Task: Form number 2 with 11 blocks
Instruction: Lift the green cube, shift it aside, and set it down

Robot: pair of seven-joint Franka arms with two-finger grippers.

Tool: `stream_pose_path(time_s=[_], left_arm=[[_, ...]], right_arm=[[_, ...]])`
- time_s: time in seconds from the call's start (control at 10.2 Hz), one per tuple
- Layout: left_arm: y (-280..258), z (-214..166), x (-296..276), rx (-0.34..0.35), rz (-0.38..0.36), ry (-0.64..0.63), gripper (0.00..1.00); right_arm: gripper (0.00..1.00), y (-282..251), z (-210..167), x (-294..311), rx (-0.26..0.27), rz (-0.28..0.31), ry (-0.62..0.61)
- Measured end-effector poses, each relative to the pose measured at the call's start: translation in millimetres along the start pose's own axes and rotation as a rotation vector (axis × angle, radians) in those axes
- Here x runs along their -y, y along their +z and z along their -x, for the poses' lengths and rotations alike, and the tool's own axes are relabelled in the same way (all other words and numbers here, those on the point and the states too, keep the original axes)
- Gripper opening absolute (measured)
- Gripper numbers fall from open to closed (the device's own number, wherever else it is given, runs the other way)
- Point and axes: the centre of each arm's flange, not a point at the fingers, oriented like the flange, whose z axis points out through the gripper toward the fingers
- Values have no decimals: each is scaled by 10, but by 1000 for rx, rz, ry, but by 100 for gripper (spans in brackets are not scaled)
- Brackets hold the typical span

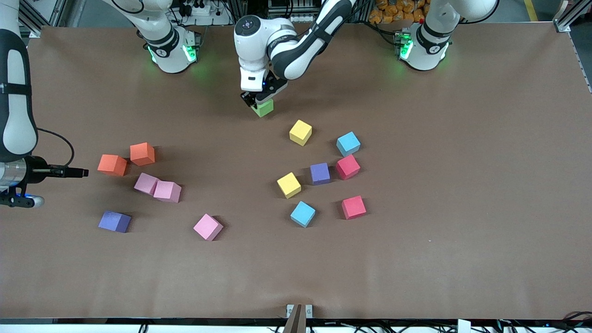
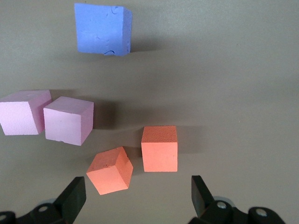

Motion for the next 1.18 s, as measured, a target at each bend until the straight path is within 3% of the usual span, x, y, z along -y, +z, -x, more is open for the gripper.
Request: stream_pose_path(time_s=[0.49,0.79,1.18], left_arm=[[-124,61,-104,69,-17,-525,57],[32,101,-121,77,-41,-614,57],[100,209,-250,115,-28,-632,57]], right_arm=[[100,14,-4,-3,2,0,0],[100,23,-4,-26,4,-1,-8],[100,43,-8,-50,7,-3,-11]])
